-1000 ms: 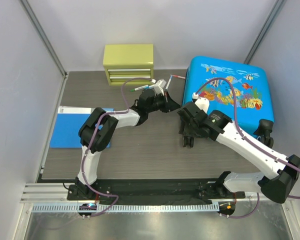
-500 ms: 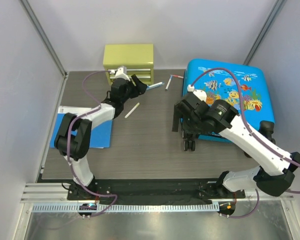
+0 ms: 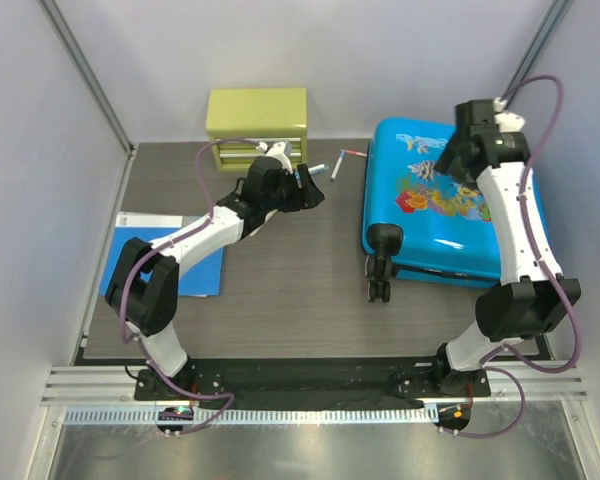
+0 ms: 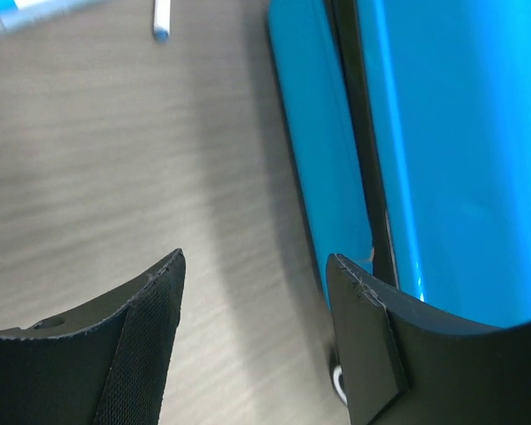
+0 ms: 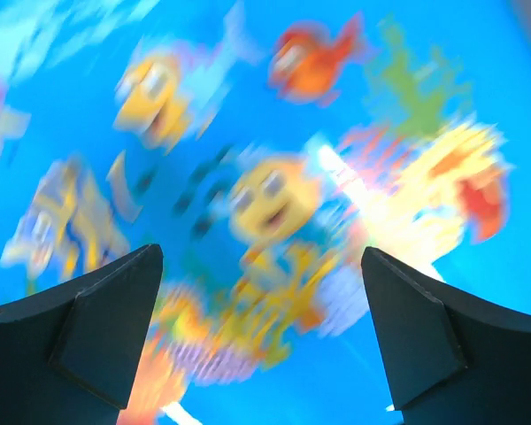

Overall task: Pack the luggage
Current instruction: Zip the luggage at the center of the board.

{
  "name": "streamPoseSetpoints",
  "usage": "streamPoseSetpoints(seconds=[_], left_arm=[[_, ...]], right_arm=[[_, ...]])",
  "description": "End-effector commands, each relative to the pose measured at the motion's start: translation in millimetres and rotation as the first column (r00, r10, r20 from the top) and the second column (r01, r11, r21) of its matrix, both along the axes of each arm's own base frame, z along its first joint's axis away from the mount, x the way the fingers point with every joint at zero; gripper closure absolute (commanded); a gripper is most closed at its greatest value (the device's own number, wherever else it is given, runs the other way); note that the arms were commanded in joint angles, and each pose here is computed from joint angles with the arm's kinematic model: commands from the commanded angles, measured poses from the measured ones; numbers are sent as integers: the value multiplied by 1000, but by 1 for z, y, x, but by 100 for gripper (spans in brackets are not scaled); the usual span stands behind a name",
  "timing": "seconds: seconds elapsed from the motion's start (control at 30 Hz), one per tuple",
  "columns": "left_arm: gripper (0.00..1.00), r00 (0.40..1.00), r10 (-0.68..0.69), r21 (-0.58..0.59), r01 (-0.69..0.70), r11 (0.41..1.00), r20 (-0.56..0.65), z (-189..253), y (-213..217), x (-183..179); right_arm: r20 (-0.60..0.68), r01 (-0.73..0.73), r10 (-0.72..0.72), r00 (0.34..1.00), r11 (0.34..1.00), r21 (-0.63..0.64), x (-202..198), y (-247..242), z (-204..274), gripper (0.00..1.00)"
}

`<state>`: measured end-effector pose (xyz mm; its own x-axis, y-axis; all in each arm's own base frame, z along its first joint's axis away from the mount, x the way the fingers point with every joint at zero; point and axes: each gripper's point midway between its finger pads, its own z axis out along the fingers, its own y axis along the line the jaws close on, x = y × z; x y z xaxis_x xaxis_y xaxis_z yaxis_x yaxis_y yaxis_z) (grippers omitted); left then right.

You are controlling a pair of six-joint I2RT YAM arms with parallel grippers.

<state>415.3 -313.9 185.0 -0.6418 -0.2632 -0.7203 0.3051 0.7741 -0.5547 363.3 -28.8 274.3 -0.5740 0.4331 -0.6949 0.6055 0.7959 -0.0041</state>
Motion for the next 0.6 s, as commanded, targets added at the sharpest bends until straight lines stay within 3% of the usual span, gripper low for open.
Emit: streamPoseSetpoints(seconds=[0.0,0.23,0.43,0.57], left_arm=[[34,997,-33,-1,33,999,-74,6,-4,-10],[34,991,-70,35,74,997,-114,7,-9,-10],[35,986,-121,-5,122,993,-118,13,-22,-9],[35,982,-136,-16,135,991,-130,10,-27,-8]], right_arm=[[138,208,-197,971,976,-67,11,-95,34,0],[204,427,-395,896,893,-142,2,-180,38,0],[246,482,-434,867,856,-187,-3,-202,28,0],[197,490,-457,868,851,-186,-6,-202,-15,0]])
